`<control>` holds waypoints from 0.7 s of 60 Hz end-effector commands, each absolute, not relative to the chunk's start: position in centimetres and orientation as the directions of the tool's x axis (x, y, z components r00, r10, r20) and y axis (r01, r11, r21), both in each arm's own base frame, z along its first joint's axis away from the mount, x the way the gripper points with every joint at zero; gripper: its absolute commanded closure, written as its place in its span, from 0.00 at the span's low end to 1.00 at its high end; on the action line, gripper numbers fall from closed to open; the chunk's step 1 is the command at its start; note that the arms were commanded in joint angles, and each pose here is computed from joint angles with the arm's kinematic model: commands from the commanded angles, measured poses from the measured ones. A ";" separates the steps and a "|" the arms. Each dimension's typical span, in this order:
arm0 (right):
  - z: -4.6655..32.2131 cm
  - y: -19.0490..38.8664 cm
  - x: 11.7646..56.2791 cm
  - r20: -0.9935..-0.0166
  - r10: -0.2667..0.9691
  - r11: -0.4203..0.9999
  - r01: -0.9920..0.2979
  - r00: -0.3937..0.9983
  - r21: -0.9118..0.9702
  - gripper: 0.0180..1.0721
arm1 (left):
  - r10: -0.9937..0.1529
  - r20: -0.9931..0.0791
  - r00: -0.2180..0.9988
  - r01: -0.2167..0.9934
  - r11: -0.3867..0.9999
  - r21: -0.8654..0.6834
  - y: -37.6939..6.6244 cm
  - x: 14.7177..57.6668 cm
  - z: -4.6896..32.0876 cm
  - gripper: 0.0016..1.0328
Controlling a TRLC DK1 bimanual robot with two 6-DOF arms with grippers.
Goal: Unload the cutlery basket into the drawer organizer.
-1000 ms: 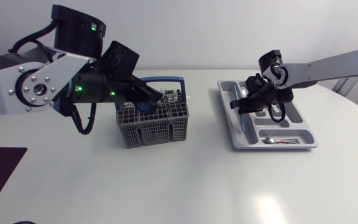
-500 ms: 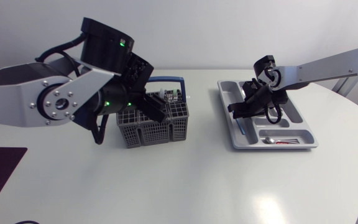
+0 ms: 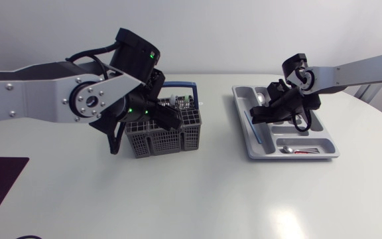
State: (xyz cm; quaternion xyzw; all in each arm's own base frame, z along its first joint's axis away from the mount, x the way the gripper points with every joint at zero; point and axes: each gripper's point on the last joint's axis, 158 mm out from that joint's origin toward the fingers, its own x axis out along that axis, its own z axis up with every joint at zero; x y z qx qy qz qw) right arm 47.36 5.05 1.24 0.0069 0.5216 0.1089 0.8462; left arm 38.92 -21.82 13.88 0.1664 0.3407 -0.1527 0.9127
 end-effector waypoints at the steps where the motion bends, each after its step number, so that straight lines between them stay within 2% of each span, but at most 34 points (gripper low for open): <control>1: 1.6 5.0 46.6 -0.875 0.197 0.976 -0.172 0.442 0.132 0.32 | -0.146 -0.664 0.733 0.342 0.923 0.175 -21.4 40.2 14.0 0.28; 10: 2.2 5.1 46.0 -0.863 0.198 0.975 -0.180 0.464 0.127 0.32 | -0.135 -0.652 0.746 0.312 0.936 0.162 -21.0 41.4 13.6 0.29; 17: 2.5 5.1 45.6 -0.860 0.198 0.975 -0.181 0.471 0.126 0.32 | -0.138 -0.628 0.765 0.287 0.948 0.141 -20.8 42.3 13.9 0.41; 26: 2.3 4.6 45.4 -0.857 0.195 0.976 -0.185 0.477 0.119 0.32 | -0.144 -0.620 0.772 0.280 0.952 0.128 -21.4 43.0 13.7 0.44; 42: 2.4 3.7 45.4 -0.848 0.196 0.976 -0.183 0.492 0.119 0.32 | -0.141 -0.604 0.784 0.263 0.958 0.118 -21.4 44.0 13.6 0.78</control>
